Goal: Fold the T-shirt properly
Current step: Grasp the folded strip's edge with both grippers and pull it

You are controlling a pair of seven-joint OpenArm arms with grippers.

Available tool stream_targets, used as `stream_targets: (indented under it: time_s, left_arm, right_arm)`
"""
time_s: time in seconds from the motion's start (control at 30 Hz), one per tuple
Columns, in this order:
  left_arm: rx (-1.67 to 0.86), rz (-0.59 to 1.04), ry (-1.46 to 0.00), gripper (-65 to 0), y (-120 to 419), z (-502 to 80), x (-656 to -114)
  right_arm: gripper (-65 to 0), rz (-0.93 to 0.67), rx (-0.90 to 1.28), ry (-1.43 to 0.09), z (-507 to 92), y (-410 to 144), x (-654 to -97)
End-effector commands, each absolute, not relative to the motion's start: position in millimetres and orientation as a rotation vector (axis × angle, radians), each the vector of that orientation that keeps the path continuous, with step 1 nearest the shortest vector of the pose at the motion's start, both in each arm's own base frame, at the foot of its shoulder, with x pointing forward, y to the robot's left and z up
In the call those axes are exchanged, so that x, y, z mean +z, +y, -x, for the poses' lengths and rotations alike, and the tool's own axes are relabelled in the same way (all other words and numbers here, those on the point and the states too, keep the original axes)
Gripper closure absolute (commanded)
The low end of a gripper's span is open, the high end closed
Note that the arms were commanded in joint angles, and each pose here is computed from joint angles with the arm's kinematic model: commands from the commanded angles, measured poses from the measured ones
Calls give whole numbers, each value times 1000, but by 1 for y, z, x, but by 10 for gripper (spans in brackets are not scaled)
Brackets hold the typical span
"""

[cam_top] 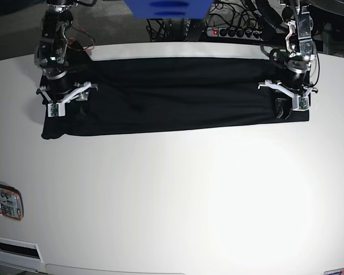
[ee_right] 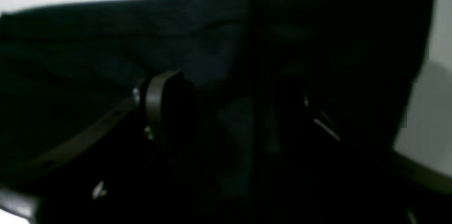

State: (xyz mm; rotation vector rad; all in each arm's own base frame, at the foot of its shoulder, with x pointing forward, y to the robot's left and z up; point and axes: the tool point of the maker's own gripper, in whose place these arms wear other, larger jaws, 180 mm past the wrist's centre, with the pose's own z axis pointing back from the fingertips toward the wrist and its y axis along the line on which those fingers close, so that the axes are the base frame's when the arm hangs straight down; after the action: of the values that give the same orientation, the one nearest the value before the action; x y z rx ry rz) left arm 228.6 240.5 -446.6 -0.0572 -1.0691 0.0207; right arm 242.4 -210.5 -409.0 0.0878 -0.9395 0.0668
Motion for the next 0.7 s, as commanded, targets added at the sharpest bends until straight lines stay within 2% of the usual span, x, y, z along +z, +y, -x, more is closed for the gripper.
stream_targets:
  time_s: [0.0, 0.27, 0.4, 0.67]
  left_arm:
    - [-34, 70, -859, -148, 227, -198, -484]
    - [-36, 107, -872, -148, 208, -206, -485]
    - [-38, 94, -912, -148, 214, -230, -476]
    - [-46, 49, -950, -148, 243, -276, -468]
  right_arm:
    - [-387, -102, 99, -1056, -263, -204, -376]
    - [-387, -95, 224, -1191, -277, -175, -304]
    - [-387, -103, 217, -1083, -241, -176, -331]
    - [-387, -106, 217, -1069, -231, -176, -335]
